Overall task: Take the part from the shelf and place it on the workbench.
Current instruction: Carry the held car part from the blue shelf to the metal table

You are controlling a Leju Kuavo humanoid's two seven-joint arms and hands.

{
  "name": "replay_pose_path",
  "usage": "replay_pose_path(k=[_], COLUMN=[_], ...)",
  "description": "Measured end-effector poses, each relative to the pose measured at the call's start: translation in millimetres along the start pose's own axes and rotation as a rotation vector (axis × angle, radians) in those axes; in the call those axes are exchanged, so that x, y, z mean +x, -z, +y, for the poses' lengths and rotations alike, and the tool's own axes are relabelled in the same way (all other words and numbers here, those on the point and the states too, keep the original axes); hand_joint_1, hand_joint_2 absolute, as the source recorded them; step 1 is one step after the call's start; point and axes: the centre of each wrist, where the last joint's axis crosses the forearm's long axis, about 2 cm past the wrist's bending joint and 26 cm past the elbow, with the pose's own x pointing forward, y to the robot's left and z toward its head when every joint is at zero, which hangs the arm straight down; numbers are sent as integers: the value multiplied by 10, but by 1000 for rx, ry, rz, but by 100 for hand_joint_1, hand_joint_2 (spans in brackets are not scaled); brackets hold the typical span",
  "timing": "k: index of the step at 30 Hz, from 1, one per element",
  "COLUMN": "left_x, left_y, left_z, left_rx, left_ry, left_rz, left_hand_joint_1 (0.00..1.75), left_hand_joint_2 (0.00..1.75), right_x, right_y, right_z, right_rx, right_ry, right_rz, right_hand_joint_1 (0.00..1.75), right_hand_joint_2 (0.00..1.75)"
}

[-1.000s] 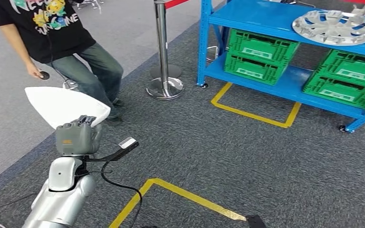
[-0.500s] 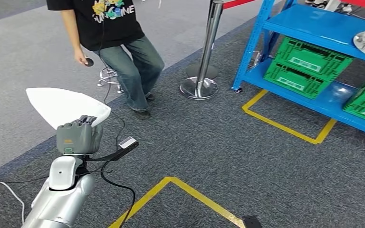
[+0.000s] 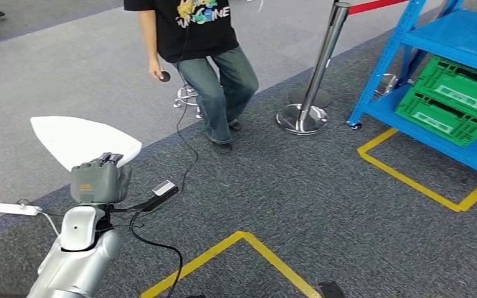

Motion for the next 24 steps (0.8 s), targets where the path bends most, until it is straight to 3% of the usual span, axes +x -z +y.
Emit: replay_pose_path(k=[13, 24], left_x=[-15, -159], left_y=[22, -11], left_z=[12, 63], left_rx=[11, 87], left_ry=[-12, -128], left_rz=[13, 96], left_hand_joint_1=[175, 175], left_hand_joint_2=[175, 175], right_x=[32, 12], right_y=[-1, -7], right_z=[11, 27], right_rx=[4, 12], right_ry=[-1, -18], right_rz=[-6, -2], right_hand_joint_1=[0, 0], right_hand_joint_2=[0, 0])
